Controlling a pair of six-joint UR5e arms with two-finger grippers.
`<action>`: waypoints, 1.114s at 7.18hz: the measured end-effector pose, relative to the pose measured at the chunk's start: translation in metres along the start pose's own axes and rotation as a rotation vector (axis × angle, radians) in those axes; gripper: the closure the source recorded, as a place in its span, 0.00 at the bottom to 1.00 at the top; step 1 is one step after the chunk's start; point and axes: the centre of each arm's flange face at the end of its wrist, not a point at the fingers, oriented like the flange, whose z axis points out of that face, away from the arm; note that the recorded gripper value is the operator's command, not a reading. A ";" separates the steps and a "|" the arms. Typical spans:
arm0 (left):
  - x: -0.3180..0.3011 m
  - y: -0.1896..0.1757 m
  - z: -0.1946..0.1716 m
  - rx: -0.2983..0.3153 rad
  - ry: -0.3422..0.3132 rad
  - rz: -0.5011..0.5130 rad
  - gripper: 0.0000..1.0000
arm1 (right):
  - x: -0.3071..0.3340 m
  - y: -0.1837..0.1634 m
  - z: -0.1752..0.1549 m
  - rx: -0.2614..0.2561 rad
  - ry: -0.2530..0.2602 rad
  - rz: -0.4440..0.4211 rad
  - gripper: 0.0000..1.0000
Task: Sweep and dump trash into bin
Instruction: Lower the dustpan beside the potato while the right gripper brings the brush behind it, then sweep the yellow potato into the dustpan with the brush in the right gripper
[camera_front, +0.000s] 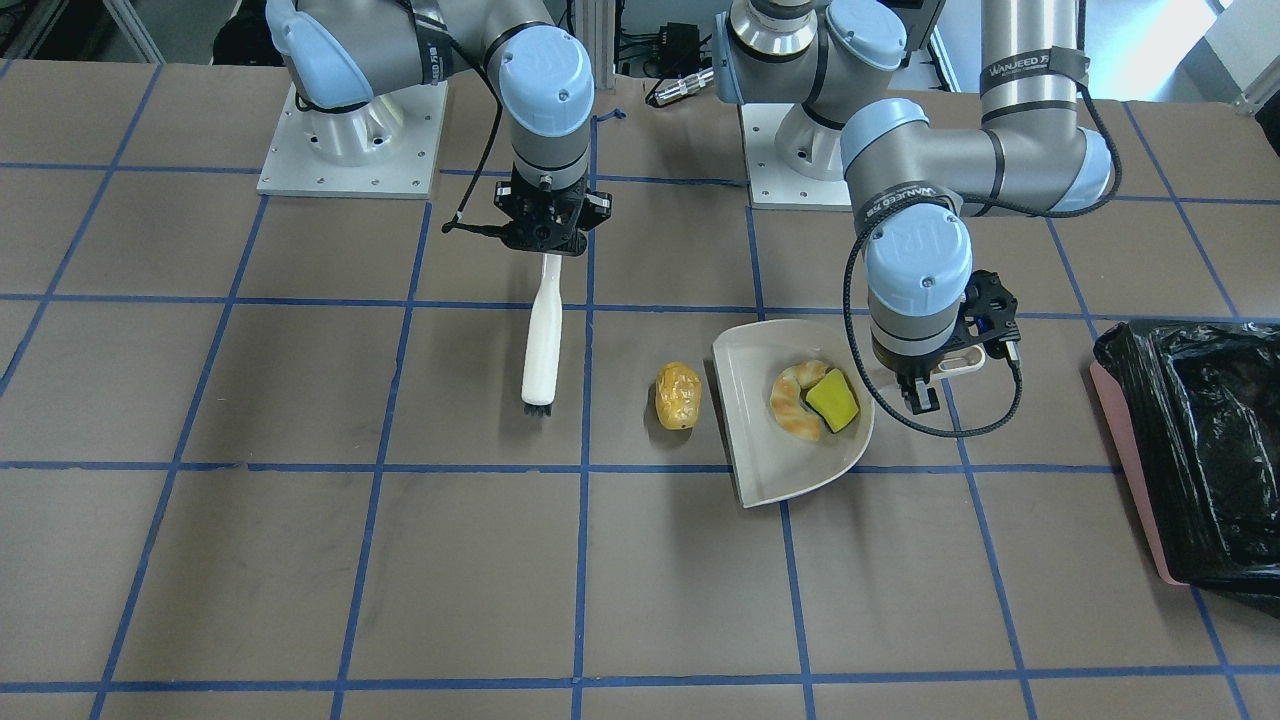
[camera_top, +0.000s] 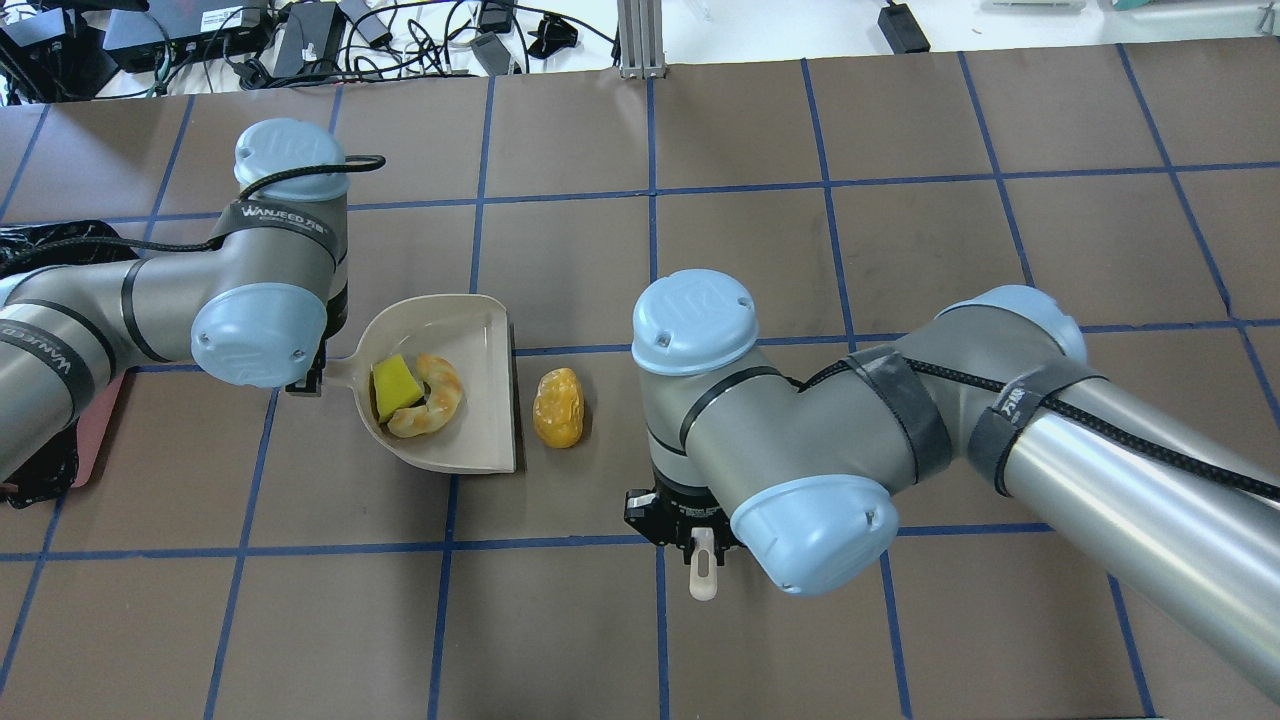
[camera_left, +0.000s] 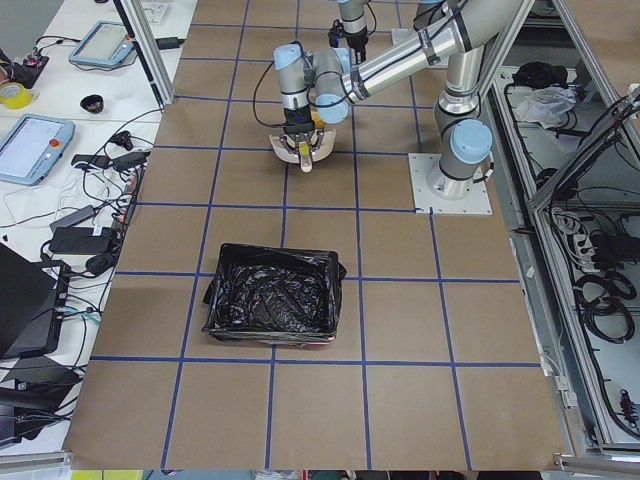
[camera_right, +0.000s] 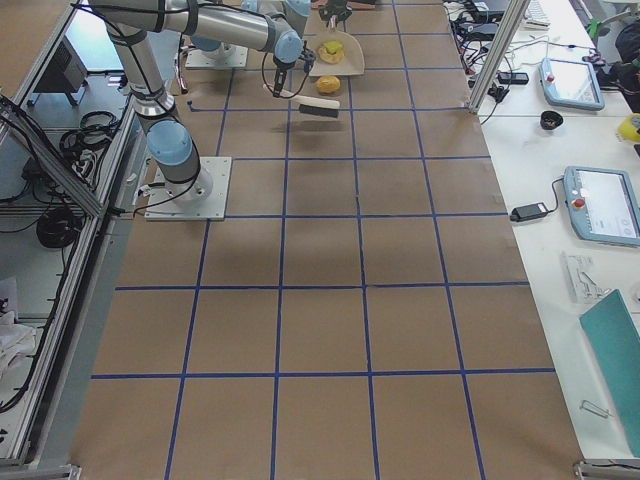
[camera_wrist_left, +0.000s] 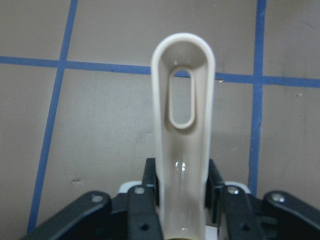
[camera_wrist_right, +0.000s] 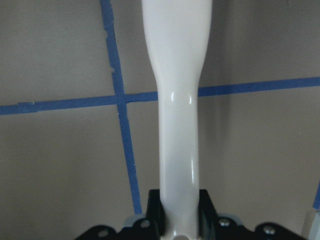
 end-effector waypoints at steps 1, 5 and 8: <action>-0.006 0.009 0.005 0.003 -0.003 0.012 1.00 | -0.012 0.003 0.009 0.005 0.002 0.000 1.00; -0.013 0.037 0.013 0.011 0.003 0.026 1.00 | -0.054 0.012 0.034 0.042 -0.038 0.011 1.00; -0.016 0.051 0.006 0.011 0.021 0.024 1.00 | -0.097 0.001 0.032 0.041 -0.099 0.038 1.00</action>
